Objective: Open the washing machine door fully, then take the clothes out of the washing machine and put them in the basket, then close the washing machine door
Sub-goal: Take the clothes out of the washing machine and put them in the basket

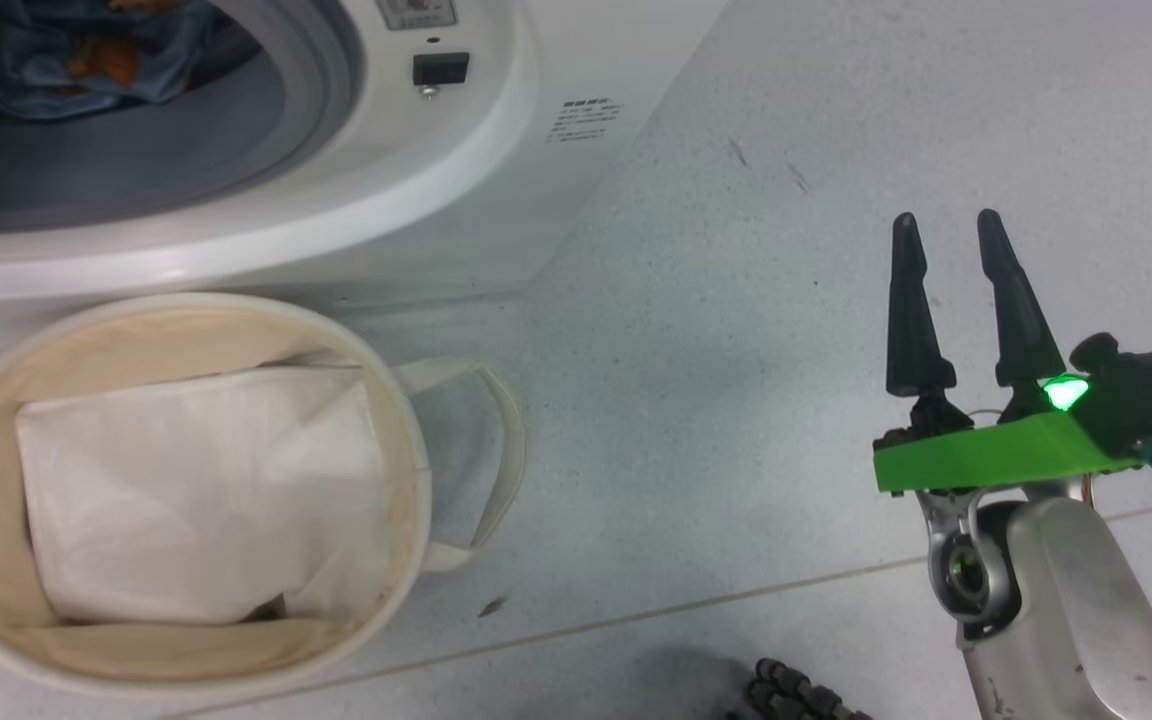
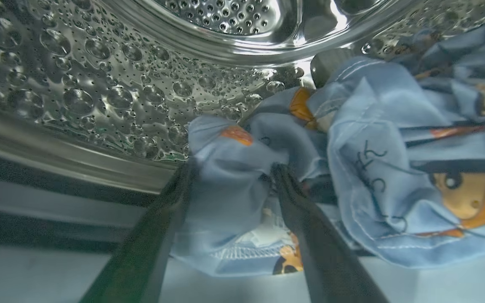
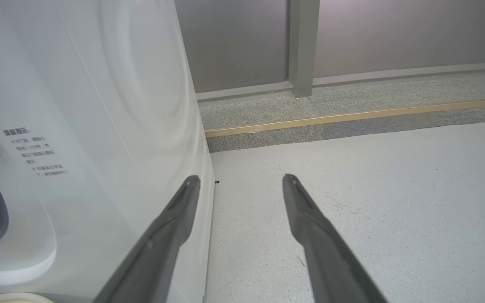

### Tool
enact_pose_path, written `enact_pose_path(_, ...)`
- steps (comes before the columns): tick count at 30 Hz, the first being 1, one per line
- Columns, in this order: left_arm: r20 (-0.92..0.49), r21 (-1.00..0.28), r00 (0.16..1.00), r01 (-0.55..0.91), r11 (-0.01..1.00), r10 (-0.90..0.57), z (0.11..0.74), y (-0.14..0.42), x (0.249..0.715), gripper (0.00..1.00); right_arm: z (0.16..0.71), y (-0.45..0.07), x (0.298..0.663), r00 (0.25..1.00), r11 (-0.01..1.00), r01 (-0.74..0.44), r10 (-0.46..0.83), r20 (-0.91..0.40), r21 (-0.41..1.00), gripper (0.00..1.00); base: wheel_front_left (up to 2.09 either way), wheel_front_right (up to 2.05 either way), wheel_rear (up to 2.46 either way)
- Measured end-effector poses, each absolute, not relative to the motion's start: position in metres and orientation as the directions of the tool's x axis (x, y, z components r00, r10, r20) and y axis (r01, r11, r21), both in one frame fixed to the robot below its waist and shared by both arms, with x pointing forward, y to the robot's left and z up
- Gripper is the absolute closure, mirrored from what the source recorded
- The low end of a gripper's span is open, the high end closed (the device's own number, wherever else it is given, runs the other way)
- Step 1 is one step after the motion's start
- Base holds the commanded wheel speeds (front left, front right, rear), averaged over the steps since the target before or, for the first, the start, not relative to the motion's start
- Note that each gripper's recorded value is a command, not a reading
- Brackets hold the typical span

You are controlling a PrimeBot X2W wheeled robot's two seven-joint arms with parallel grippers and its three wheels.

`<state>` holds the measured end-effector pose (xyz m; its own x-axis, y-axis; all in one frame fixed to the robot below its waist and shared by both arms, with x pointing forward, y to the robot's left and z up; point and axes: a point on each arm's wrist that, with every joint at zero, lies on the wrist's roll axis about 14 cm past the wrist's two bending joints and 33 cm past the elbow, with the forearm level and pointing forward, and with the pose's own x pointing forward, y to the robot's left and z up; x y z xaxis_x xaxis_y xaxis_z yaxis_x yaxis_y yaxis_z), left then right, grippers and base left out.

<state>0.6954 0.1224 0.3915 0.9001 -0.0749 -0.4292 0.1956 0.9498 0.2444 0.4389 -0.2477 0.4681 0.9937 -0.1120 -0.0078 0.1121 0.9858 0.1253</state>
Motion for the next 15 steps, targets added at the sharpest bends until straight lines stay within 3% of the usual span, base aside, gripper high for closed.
enact_pose_path(10,-0.528,0.314,0.849,0.184,0.932,0.01,0.369,0.13,0.7,0.0,0.462,-0.249,0.446,0.994,0.987,0.114,-0.112,-0.016,0.118,0.0,0.0,0.0,0.0)
enact_pose_path(11,-0.54,0.313,0.842,0.192,0.93,0.008,0.367,0.13,0.699,0.18,0.462,-0.248,0.446,0.994,0.987,0.113,-0.112,-0.016,0.118,0.0,0.0,0.0,0.0)
enact_pose_path(12,-0.543,0.311,0.84,0.197,0.93,0.004,0.366,0.129,0.698,0.92,0.463,-0.248,0.446,0.994,0.986,0.113,-0.112,-0.015,0.119,0.0,0.0,0.0,0.0)
enact_pose_path(13,-0.547,0.31,0.837,0.202,0.929,0.0,0.365,0.128,0.697,1.0,0.463,-0.248,0.446,0.994,0.986,0.113,-0.112,-0.014,0.119,0.0,0.0,0.0,0.0)
enact_pose_path(15,-0.559,0.306,0.829,0.214,0.928,-0.006,0.363,0.126,0.694,1.0,0.464,-0.247,0.446,0.994,0.986,0.111,-0.11,-0.011,0.121,0.0,0.0,0.0,0.0)
